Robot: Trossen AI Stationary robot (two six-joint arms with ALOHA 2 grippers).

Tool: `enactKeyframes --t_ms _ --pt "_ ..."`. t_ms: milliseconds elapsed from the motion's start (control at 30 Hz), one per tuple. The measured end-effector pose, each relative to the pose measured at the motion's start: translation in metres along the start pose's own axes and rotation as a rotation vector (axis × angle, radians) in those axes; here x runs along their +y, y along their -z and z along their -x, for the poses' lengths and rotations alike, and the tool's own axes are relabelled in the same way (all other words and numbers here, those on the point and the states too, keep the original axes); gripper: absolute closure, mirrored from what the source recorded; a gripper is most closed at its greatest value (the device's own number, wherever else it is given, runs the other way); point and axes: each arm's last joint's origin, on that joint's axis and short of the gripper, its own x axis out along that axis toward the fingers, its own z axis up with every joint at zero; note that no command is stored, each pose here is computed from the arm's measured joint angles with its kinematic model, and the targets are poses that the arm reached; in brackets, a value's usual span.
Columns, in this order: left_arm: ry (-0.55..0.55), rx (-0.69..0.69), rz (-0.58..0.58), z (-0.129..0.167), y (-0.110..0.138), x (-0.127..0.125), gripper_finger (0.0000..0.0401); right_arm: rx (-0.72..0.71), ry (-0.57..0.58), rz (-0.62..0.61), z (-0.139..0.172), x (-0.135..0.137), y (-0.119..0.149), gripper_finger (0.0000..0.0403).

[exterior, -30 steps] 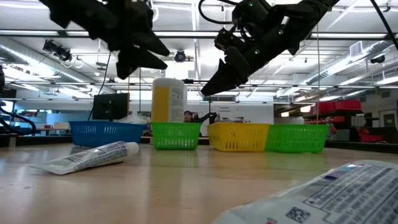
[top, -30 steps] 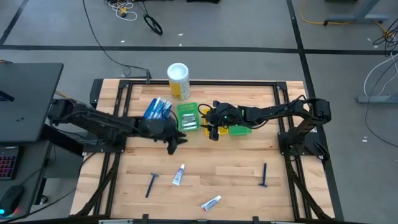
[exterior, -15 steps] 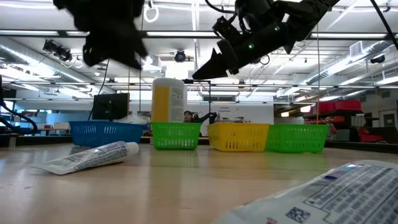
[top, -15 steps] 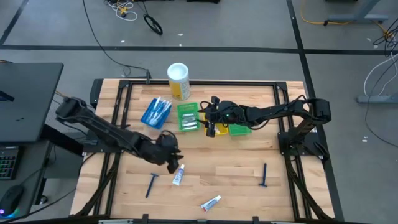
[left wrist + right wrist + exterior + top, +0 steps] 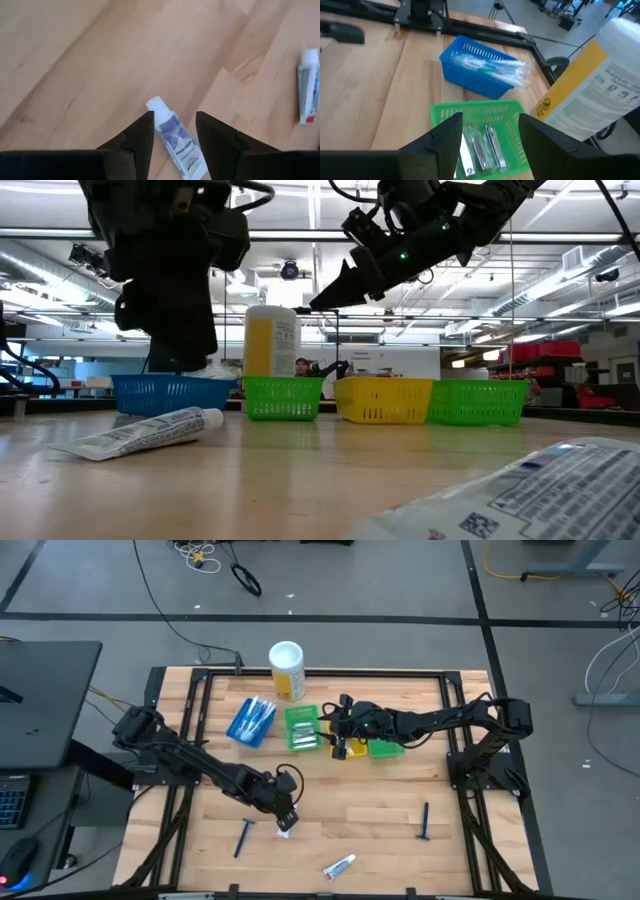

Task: Pick & Place Travel size toiletries
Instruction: Put the toothpaste into the yellow bin

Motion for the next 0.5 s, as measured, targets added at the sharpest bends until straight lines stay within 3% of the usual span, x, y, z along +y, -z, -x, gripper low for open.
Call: enactKeyframes --t_ms 133,500 --pt "-0.001 -0.001 0.065 -0.0001 0.0004 -0.0001 0.0248 0.037 -0.014 -0.019 0.0002 0.0022 0.0034 0.0199" --pt "0.012 -0.020 0.005 0.0010 0.0034 -0.0040 0.0248 0.054 -0.072 -0.112 0.0006 0.0060 0.0052 0.0199"
